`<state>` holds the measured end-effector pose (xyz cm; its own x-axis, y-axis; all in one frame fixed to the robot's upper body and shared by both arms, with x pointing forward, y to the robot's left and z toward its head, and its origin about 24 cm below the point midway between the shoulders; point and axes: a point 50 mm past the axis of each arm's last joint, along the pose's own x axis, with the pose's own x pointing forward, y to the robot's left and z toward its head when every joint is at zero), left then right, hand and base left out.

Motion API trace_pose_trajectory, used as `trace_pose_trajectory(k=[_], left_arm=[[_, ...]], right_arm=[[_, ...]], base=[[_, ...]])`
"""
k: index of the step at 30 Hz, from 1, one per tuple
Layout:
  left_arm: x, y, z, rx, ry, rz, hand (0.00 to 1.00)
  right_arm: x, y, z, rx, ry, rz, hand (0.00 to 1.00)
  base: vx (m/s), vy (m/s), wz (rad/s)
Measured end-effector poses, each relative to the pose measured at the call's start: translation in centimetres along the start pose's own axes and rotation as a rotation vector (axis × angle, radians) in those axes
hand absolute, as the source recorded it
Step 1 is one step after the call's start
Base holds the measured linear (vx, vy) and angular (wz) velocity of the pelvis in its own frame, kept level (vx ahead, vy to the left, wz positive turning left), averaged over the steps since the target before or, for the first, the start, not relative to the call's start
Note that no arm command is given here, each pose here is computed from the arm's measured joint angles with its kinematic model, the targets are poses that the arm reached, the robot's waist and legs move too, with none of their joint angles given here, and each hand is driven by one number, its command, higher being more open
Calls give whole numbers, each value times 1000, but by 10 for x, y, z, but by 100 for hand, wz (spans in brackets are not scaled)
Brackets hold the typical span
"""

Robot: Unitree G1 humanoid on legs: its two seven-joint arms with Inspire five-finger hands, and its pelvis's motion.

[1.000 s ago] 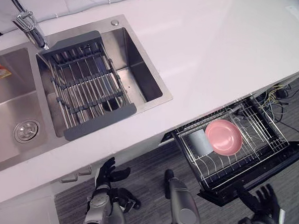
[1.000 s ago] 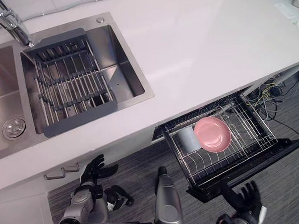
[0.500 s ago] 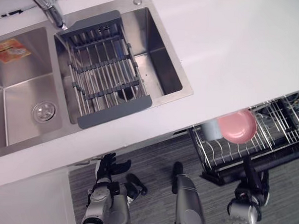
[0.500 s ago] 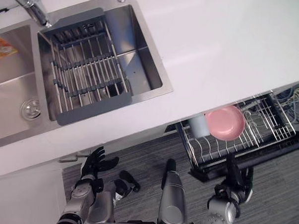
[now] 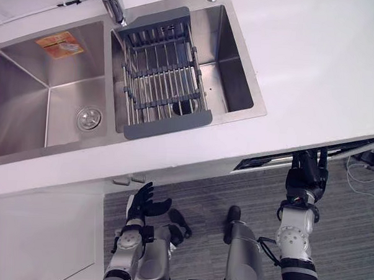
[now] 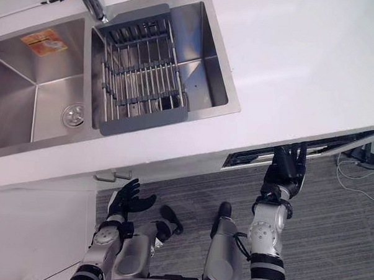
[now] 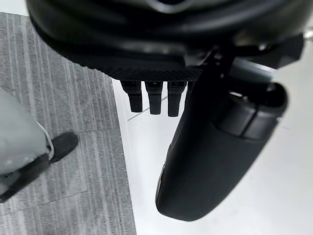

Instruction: Walk over to the sink, pick up the cup, carry it to the dishwasher, place the cup inside the dishwasher, then close the dishwasher door

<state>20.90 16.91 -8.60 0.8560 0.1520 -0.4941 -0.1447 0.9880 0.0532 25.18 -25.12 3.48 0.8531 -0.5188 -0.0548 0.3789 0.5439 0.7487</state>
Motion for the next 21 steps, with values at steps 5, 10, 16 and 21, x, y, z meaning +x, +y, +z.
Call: trace_pose_trajectory(k=[5, 10, 16, 21], left_arm=[[0, -3, -7, 43, 31, -32, 90], [-2, 8, -17, 89, 73, -15, 90], [-9, 28, -32, 109, 129, 30, 90], [-20, 38, -53, 104, 208, 50, 90]], right_arm=[[-8, -19, -3, -234, 66, 74, 90], [-34, -55, -33, -496, 281, 70, 90], [-69, -107, -56, -724, 505, -40, 90], [-96, -141, -63, -904, 658, -101, 90]], base=[[-17, -38, 12], [63, -30, 18], [112, -8, 13], [82, -3, 8]])
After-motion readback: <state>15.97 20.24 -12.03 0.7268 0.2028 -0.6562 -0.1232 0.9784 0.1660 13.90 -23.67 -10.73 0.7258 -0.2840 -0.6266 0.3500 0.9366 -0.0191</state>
